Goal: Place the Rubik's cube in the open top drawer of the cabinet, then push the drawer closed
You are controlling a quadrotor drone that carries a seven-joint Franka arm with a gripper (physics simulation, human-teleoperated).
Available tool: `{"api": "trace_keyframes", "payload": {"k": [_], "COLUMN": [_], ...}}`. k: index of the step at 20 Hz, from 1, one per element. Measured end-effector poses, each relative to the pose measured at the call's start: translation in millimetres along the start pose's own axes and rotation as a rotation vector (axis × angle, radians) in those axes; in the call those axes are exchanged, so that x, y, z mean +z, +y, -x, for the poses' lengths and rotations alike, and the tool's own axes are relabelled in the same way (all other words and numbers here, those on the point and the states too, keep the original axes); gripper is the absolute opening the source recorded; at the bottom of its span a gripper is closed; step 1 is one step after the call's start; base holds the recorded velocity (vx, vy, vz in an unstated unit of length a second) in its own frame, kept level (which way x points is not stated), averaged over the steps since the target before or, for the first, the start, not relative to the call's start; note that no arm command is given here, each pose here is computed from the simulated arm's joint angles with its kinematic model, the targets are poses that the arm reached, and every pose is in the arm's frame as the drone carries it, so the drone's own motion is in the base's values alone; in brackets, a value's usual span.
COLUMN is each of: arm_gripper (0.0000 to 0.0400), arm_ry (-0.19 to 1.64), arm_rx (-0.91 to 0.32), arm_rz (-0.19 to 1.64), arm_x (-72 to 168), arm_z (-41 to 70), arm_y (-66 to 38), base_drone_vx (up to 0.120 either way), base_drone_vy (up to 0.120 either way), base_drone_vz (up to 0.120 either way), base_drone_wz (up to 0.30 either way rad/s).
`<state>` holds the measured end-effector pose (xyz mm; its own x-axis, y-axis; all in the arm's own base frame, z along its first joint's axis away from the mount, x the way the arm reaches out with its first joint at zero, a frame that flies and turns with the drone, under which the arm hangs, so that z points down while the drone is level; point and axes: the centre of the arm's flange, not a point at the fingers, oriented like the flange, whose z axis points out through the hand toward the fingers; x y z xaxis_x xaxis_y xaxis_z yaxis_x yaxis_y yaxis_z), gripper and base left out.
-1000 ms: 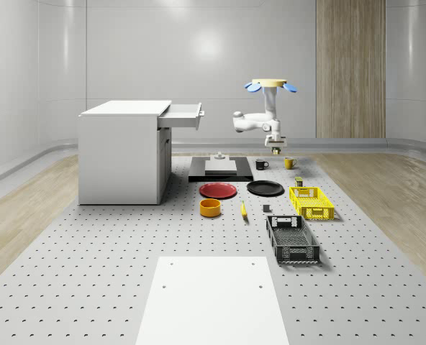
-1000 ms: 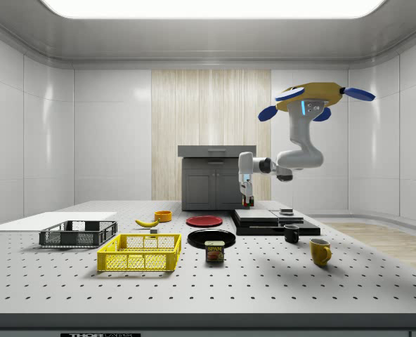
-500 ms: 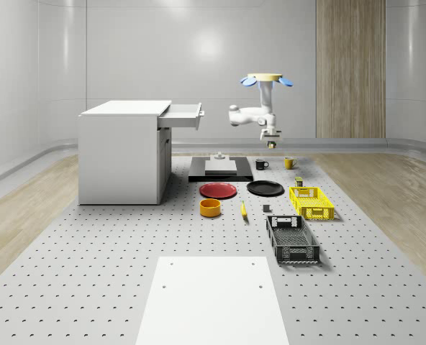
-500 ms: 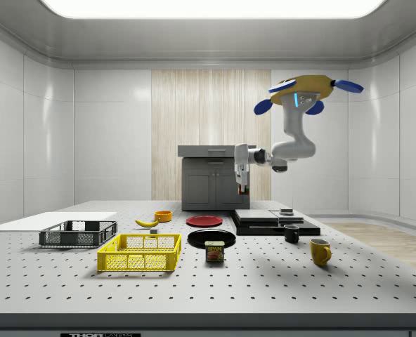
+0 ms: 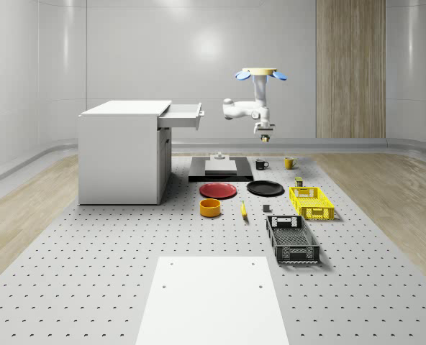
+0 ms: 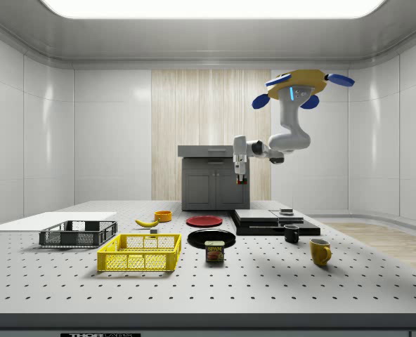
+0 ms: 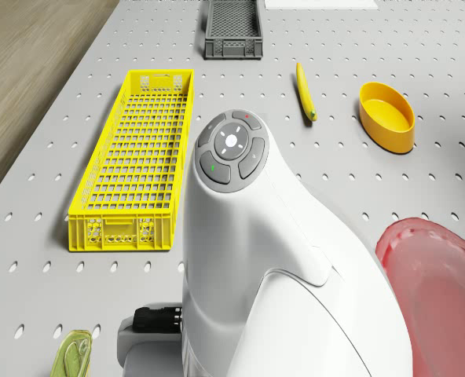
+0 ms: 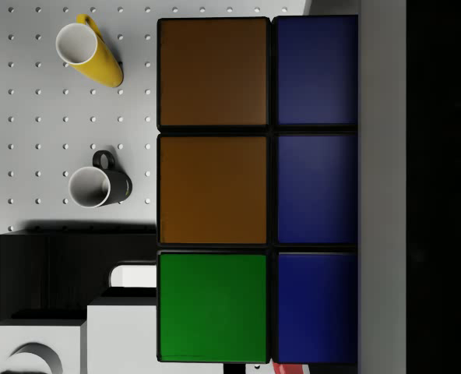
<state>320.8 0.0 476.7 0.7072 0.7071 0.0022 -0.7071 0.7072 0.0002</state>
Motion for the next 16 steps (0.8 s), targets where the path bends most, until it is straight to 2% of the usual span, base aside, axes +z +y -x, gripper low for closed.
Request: {"api": "trace_keyframes", "payload": {"k": [16], "arm_gripper": [0.0325], "arm_ry": [0.0], "arm_rx": [0.0], "arm_rz": [0.0], "arm_x": [0.0], "arm_z": [0.0], "arm_y": [0.0], "base_drone_vx": [0.0], "base_drone_vy": [-0.12], "base_drone_vz": [0.12], "base_drone_wz": [0.0]}}
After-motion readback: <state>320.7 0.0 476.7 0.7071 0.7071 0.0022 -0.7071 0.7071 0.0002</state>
